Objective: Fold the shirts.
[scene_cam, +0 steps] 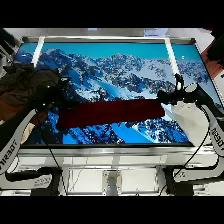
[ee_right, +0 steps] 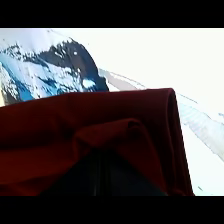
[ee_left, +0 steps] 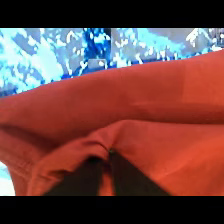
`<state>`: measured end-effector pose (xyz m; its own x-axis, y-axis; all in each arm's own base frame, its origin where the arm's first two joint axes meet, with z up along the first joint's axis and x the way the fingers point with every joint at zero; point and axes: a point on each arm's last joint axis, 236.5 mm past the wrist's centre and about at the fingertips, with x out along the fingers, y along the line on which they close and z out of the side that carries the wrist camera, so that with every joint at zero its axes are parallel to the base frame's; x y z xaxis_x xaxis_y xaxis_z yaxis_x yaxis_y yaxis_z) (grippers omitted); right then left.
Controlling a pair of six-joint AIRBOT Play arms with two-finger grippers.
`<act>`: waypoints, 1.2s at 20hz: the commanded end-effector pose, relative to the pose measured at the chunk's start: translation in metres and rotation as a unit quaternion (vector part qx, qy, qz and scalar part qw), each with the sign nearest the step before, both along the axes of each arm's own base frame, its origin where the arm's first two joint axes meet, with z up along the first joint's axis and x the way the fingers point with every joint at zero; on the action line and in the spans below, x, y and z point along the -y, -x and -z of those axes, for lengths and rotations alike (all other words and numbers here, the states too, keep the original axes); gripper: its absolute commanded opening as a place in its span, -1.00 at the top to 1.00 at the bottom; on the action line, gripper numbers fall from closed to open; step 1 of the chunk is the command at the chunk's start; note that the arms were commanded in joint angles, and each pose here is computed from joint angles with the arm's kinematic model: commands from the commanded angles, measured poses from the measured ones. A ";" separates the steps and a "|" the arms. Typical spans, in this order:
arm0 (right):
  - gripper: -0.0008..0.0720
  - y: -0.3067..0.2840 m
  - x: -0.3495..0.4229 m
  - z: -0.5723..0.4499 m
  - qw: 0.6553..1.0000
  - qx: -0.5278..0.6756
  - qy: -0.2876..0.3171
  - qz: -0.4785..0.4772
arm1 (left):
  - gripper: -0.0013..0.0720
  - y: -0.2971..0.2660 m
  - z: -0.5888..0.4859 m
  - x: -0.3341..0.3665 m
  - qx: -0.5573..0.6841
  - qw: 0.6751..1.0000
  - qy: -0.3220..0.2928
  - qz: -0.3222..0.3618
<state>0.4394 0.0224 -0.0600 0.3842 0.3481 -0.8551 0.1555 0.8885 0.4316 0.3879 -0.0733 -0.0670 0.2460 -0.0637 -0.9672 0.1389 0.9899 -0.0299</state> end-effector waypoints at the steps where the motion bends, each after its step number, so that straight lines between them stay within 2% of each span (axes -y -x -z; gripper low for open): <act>1: 0.64 -0.012 -0.001 -0.018 1.000 0.015 -0.001 -0.006 | -0.86 -0.019 -0.015 0.003 0.024 0.999 0.011 -0.020; 2: 0.32 -0.018 -0.001 -0.035 0.999 0.031 0.002 -0.012 | -0.95 -0.029 -0.029 0.005 0.041 0.999 0.013 -0.023; 3: 0.07 -0.023 0.002 -0.052 0.999 0.046 0.012 -0.020 | -0.95 -0.039 -0.045 0.006 0.058 0.998 0.018 -0.027; 4: 0.01 -0.025 0.007 -0.069 0.997 0.059 0.032 -0.031 | -0.95 -0.048 -0.061 0.008 0.074 0.997 0.023 -0.028; 6: 0.01 -0.022 0.025 -0.102 0.994 0.076 0.071 -0.042 | -0.95 -0.065 -0.098 0.015 0.111 0.992 0.046 -0.044; 8: 0.01 -0.010 0.045 -0.127 0.992 0.086 0.091 -0.031 | -0.94 -0.082 -0.142 0.037 0.163 0.980 0.104 -0.053; 10: 0.01 0.006 0.067 -0.143 0.992 0.083 0.092 -0.010 | -0.94 -0.098 -0.186 0.071 0.232 0.957 0.172 -0.024; 11: -0.16 0.014 0.080 -0.147 0.993 0.077 0.092 0.004 | -0.94 -0.103 -0.206 0.093 0.267 0.944 0.196 0.006; 12: -0.17 0.021 0.092 -0.147 0.994 0.068 0.088 0.017 | -0.95 -0.103 -0.218 0.113 0.289 0.935 0.205 0.035; 15: -0.17 0.036 0.104 -0.131 0.997 0.046 0.012 0.067 | -0.94 -0.079 -0.208 0.177 0.278 0.932 0.205 0.112; 17: -0.43 0.049 0.090 -0.104 0.994 0.019 -0.061 0.092 | -0.94 -0.050 -0.171 0.217 0.217 0.942 0.202 0.159; 18: -0.45 0.058 0.081 -0.087 0.992 -0.001 -0.087 0.095 | -0.94 -0.037 -0.149 0.232 0.183 0.947 0.194 0.178; 21: -0.46 0.093 0.046 -0.034 0.982 -0.063 -0.148 0.098 | -0.94 -0.001 -0.077 0.261 0.080 0.959 0.171 0.211; 24: -0.46 0.109 0.026 -0.004 0.969 -0.083 -0.195 0.130 | -0.94 0.015 -0.032 0.267 0.020 0.964 0.155 0.213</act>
